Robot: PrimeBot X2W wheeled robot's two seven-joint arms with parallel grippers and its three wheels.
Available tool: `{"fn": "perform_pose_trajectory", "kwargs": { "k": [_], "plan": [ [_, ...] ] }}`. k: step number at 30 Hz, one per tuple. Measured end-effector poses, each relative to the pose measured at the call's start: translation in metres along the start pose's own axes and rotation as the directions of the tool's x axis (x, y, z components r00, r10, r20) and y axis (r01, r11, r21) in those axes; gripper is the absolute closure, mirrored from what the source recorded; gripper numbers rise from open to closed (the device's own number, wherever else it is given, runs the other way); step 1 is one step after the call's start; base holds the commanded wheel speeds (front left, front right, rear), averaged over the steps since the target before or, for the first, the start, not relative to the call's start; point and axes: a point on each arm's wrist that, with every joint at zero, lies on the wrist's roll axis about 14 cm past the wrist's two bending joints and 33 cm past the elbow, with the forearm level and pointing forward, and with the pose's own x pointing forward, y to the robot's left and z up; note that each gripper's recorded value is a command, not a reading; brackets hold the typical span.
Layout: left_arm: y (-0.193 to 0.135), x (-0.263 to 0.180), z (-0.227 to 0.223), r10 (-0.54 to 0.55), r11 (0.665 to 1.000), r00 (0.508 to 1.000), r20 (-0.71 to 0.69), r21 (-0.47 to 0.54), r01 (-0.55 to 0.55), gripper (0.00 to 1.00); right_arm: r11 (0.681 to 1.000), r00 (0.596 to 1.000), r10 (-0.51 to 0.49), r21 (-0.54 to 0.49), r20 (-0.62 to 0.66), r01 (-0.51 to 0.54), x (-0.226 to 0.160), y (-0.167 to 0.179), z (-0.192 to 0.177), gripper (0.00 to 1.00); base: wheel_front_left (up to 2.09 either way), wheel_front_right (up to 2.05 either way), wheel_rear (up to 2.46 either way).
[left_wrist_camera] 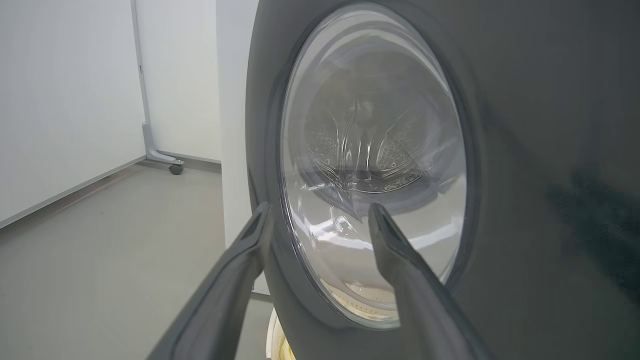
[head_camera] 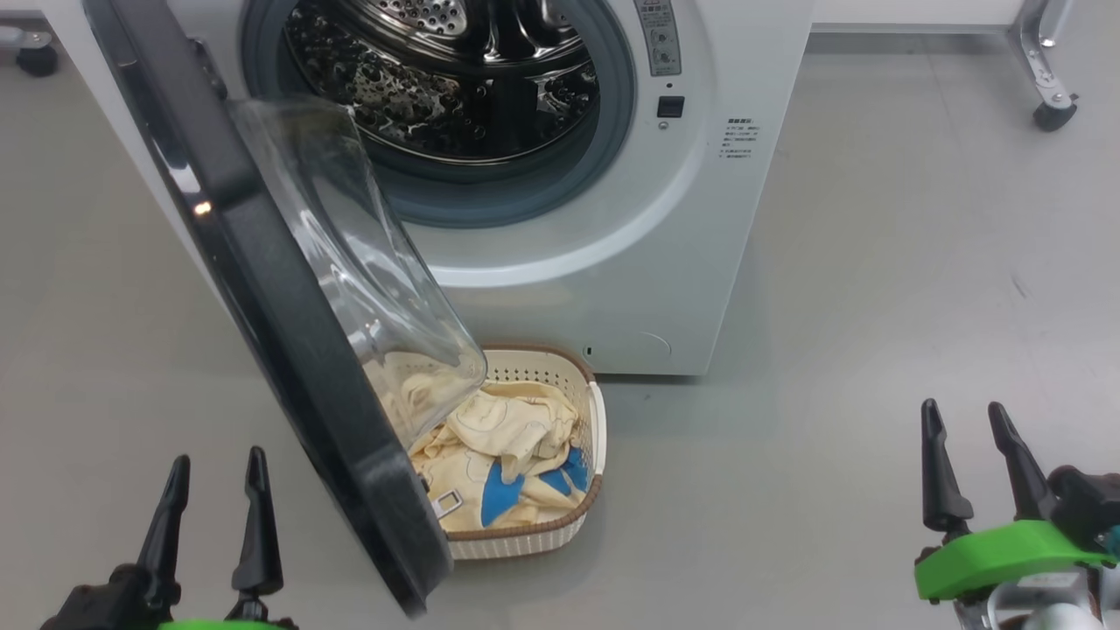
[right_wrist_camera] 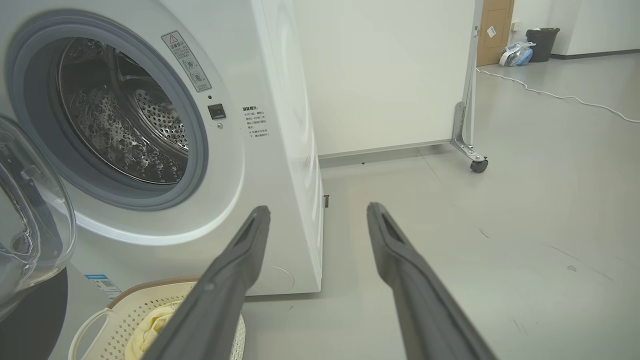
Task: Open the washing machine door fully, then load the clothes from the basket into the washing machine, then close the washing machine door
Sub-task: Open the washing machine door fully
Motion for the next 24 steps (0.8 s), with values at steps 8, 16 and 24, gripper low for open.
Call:
{"fn": "perform_pose_trajectory", "kwargs": {
  "k": [8,16,24],
  "plan": [
    [0.003,-0.001,-0.006,0.011,1.000,1.000,-0.018,0.000,-0.011,0.69,1.000,1.000,-0.026,-0.004,-0.008,0.026,-0.002,-0.008,-0.002,0.00,0.00,0.00,0.00],
    [0.006,-0.003,-0.013,0.021,1.000,0.999,-0.040,-0.015,-0.021,1.00,1.000,1.000,-0.027,0.003,-0.011,0.027,-0.002,-0.006,-0.004,0.00,0.00,0.00,0.00],
    [0.023,-0.007,-0.002,0.075,0.997,0.997,-0.007,-0.004,-0.075,1.00,1.000,1.000,-0.016,0.007,-0.002,0.016,0.001,-0.002,-0.002,0.00,0.00,0.00,0.00]
  ]
}}
